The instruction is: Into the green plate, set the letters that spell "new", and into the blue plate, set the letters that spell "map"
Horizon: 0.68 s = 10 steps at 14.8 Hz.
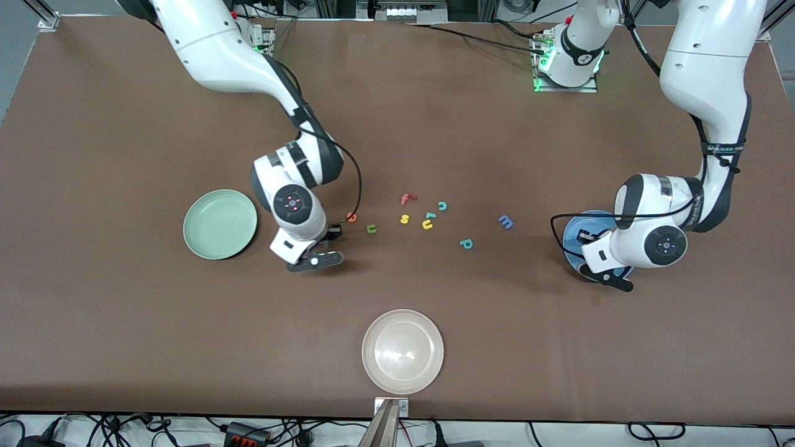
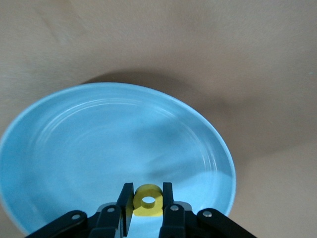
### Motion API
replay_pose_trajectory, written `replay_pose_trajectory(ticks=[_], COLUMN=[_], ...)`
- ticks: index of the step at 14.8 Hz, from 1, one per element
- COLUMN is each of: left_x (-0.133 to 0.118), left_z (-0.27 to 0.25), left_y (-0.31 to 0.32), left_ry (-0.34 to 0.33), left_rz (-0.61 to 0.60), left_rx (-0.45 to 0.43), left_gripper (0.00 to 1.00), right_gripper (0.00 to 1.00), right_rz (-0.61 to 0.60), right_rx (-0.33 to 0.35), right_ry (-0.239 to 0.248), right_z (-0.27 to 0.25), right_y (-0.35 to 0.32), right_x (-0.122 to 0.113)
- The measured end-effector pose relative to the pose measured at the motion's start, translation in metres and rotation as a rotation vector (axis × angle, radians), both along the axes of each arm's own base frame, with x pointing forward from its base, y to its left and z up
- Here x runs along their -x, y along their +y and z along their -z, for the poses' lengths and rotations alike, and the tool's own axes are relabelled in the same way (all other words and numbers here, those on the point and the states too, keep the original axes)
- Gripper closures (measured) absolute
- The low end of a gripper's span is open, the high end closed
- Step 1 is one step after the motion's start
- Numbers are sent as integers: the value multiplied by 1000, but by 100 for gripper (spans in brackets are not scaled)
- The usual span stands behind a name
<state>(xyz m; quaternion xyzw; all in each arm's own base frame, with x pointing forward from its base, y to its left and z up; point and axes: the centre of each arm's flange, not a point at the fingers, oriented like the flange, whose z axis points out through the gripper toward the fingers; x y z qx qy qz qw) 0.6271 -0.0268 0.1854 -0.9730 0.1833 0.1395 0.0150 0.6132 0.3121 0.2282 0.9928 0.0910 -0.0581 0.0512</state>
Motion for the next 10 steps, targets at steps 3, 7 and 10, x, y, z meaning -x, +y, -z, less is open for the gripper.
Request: replay_pose_trajectory(ticks=[3,7,10], left_x=[3,0,-7], left_z=[5,-9,-53], left_y=[-1,-12,-44], left_ry=[-1,-5,-10], left_rz=[2,15,16], left_rx=[2,9,17], left_gripper=[70,31,3], right_gripper=[74,74,74], right_rz=[33,51,44], right_rx=[11,7,4], right_ry=[57,136,135], right_z=[-41,-27,-12], right_y=[-77,-169,-190], right_x=[-17,-8,13])
